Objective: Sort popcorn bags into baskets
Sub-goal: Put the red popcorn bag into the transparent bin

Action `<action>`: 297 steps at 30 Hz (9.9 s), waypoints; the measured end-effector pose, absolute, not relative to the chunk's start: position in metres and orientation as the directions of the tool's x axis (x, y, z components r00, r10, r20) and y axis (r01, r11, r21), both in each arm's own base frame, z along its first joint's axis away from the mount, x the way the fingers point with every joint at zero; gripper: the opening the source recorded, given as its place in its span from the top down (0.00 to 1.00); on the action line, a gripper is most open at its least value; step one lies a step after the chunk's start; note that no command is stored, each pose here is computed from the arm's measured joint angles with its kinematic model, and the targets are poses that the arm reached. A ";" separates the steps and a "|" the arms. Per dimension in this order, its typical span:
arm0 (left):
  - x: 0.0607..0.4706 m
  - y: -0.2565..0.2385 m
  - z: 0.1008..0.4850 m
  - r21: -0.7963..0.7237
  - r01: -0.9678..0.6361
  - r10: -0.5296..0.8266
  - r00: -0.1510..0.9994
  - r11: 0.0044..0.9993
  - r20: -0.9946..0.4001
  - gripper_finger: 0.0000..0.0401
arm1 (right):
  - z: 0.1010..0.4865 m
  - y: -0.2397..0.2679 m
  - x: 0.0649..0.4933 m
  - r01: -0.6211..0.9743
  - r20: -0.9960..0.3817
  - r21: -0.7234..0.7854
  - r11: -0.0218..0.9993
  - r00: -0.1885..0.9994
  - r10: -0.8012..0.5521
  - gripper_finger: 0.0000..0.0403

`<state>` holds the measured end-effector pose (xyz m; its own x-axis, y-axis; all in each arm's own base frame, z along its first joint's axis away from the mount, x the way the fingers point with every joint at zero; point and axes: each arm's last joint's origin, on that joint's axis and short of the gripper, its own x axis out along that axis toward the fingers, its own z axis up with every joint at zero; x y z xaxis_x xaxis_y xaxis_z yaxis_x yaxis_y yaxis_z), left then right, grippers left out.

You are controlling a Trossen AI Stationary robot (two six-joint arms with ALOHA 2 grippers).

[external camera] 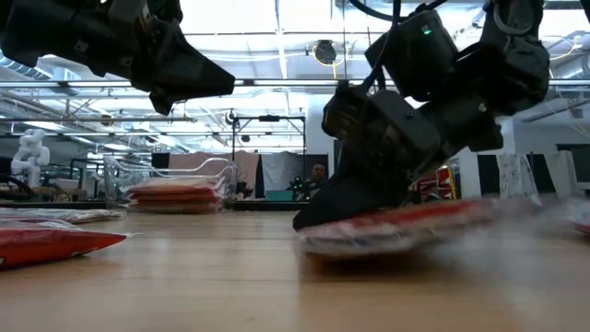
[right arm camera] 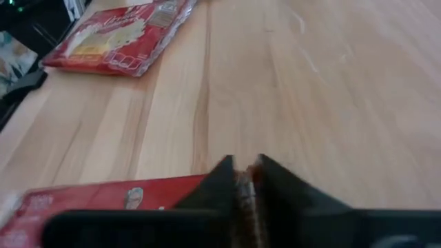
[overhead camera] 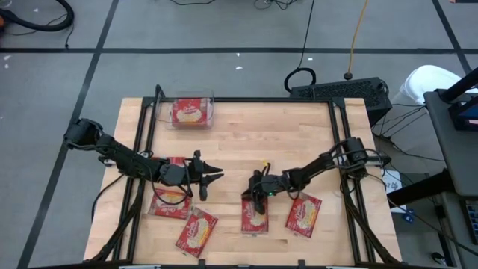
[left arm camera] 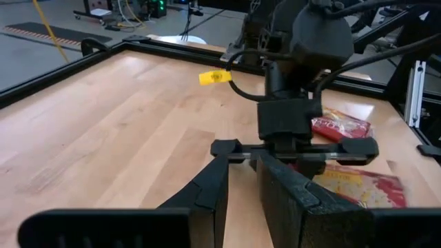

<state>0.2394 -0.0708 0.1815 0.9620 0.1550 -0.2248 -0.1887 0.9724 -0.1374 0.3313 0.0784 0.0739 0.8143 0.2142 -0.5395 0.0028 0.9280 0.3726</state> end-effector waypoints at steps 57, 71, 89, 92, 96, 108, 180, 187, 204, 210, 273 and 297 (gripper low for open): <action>0.326 -0.024 0.152 -0.247 -0.082 0.003 0.953 0.966 -0.304 0.33 | 0.199 0.029 0.318 0.194 -0.258 -0.027 0.981 0.946 -0.194 1.00; 0.329 0.007 0.156 -0.314 0.054 -0.158 0.936 0.948 -0.315 0.93 | 0.199 0.027 0.318 0.189 -0.259 -0.098 0.977 0.943 -0.209 0.99; 0.281 0.034 0.254 -0.174 0.020 -0.121 0.796 0.985 -0.593 0.93 | 0.188 0.023 0.248 0.335 -0.255 0.017 0.942 0.912 -0.320 0.66; 0.275 0.042 0.278 -0.084 -0.014 -0.046 0.733 0.996 -0.679 0.90 | 0.177 0.025 0.238 0.289 -0.245 0.082 0.954 0.934 -0.261 0.66; 0.268 0.054 0.310 0.034 -0.042 0.053 0.649 0.999 -0.759 0.88 | 0.167 0.028 0.230 0.209 -0.236 0.125 0.970 0.956 -0.175 0.66; 0.230 0.118 0.369 0.361 -0.185 0.404 0.489 0.914 -0.773 0.89 | 0.151 0.041 0.216 0.160 -0.283 0.152 0.975 0.953 -0.113 0.66; 0.251 0.233 0.278 0.678 -0.204 0.655 -0.176 0.706 -0.735 0.45 | 0.147 0.048 0.213 0.144 -0.311 0.151 0.978 0.946 -0.091 0.66; 0.245 0.208 0.291 0.511 -0.528 0.562 -0.074 0.679 -0.824 0.61 | 0.144 0.047 0.212 0.178 -0.341 0.221 0.959 0.935 -0.094 0.66; 0.258 0.000 0.251 0.013 -0.421 0.330 0.690 0.907 -0.644 0.73 | 0.166 0.083 0.222 0.259 -0.690 0.202 0.945 0.722 -0.050 0.66; 0.265 -0.072 0.228 -0.090 -0.282 0.210 0.860 0.955 -0.465 0.73 | 0.200 0.089 0.215 0.363 -0.878 0.111 0.925 0.472 -0.080 0.66; 0.396 -0.151 0.171 -0.064 -0.206 0.172 0.923 0.977 -0.344 0.73 | 0.129 0.072 0.214 -0.333 -0.854 0.097 0.938 0.457 0.251 0.99; 0.355 -0.102 0.257 -0.082 -0.258 0.195 0.872 0.963 -0.449 0.73 | 0.163 0.066 0.244 0.216 -0.427 -0.353 0.910 0.828 -0.363 1.00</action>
